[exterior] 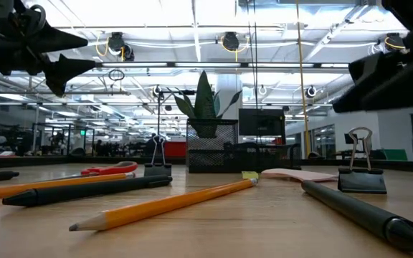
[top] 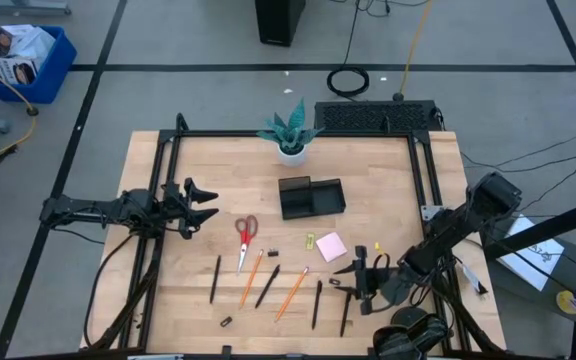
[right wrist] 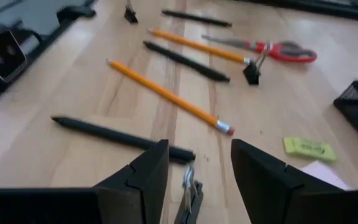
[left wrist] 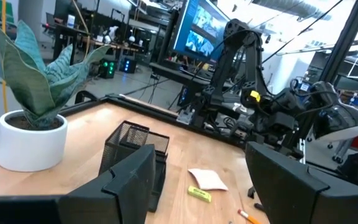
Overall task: Pick and place office supplies into organizer
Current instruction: Put the black binder clip into the black desk organizer
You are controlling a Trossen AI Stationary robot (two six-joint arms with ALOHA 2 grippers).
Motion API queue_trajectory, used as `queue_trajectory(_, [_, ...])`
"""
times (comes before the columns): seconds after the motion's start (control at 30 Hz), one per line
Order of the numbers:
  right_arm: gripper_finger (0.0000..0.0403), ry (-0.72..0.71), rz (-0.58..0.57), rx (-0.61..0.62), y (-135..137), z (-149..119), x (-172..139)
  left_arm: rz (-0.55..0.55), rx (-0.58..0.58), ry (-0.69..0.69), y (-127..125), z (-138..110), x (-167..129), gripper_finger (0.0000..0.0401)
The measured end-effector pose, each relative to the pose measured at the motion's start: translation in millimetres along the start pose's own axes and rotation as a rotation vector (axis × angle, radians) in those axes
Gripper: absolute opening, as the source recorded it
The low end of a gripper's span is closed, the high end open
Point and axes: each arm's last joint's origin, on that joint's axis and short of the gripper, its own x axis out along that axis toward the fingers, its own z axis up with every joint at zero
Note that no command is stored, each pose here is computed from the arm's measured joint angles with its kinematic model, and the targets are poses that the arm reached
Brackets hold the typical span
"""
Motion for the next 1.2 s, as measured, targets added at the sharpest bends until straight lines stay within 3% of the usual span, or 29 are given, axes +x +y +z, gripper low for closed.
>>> queue_trajectory(0.2, [0.0165, 0.040, -0.010, 0.010, 3.6, -15.6, 9.8, 0.002, 0.004, 0.006, 0.2, -0.6, 0.0, 0.0255])
queue_trajectory(0.5, [0.0159, 0.039, -0.011, 0.009, 3.9, -16.4, 10.8, 0.014, 0.003, 0.002, 0.5, -0.5, 0.0, 0.0255])
queue_trajectory(1.03, [0.0014, 0.071, -0.047, 0.027, -3.4, -18.3, 14.7, 0.019, 0.004, 0.001, 0.7, -0.4, 0.0, 0.0255])
queue_trajectory(1.2, [0.0010, 0.066, -0.051, 0.027, -4.8, -17.3, 15.8, 0.019, 0.004, 0.001, 0.7, -0.4, 0.0, 0.0255])
